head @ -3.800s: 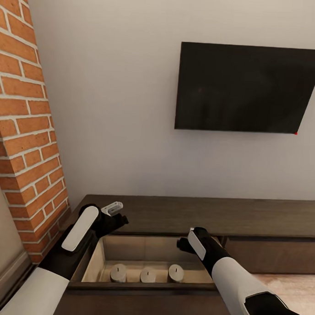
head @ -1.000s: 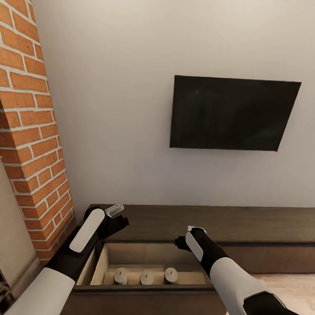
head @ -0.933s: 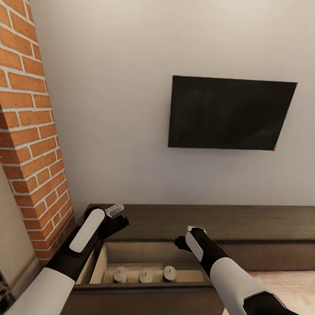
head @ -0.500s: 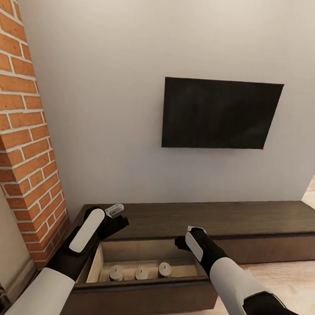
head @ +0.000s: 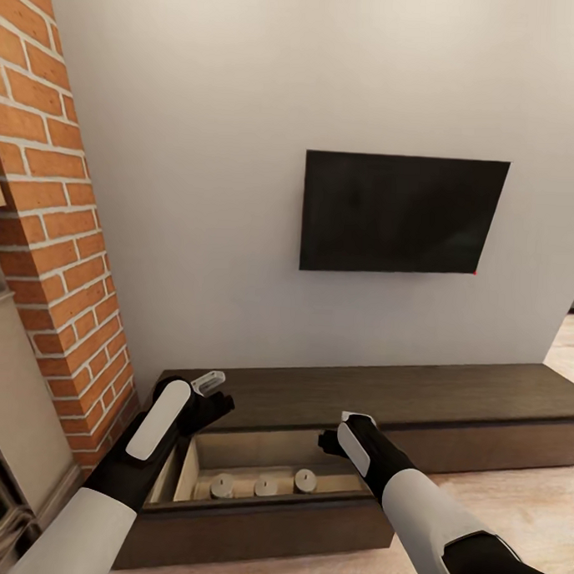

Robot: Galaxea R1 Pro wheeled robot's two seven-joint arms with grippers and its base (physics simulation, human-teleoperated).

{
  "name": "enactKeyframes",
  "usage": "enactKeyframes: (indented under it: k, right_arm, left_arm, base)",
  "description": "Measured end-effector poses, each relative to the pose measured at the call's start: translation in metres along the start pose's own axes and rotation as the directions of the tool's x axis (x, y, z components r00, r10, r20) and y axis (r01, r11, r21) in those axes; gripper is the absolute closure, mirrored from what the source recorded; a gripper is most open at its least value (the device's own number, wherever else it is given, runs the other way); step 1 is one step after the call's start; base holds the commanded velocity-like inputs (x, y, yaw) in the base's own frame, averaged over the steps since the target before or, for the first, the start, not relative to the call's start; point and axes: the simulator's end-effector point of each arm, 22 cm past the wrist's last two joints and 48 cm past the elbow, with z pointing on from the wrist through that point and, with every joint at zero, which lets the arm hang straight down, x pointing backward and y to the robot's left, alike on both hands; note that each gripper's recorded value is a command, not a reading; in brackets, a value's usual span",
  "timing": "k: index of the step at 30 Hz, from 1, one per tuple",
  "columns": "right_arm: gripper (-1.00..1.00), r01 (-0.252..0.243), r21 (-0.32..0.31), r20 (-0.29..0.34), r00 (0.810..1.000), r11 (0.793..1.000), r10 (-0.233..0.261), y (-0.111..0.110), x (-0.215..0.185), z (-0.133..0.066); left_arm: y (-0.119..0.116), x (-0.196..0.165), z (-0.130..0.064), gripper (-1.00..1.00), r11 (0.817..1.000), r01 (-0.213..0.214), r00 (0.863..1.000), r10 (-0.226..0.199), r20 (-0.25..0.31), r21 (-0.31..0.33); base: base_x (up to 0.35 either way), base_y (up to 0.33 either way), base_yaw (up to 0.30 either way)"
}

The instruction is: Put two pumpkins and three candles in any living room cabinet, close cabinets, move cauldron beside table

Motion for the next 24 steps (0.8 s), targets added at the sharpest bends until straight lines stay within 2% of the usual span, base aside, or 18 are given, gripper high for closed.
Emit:
enactKeyframes:
  k: [11,15,24]
  right_arm:
    - [-1.0,-0.002,0.0,-0.002,1.0,1.0,0.002,0.001,-0.01,-0.014]
    - [-1.0,-0.001,-0.001,-0.003,1.0,1.0,0.001,0.001,-0.013,-0.019]
    - [-1.0,-0.002,0.0,-0.003,1.0,1.0,0.002,0.001,-0.02,-0.028]
  left_arm:
    - [-0.01,-0.005,-0.013,-1.0,1.0,-0.007,1.0,0.007,-0.007,0.002]
    - [-0.015,-0.005,-0.018,-1.0,1.0,-0.022,1.0,0.022,-0.008,0.001]
    - [-0.02,-0.01,-0.027,-1.0,1.0,-0.027,1.0,0.027,-0.008,0.002]
  base:
    - [-0.029,0.004,0.045]
    - [-0.275,0.0,0.003]
    - [-0.34,0.0,0.0]
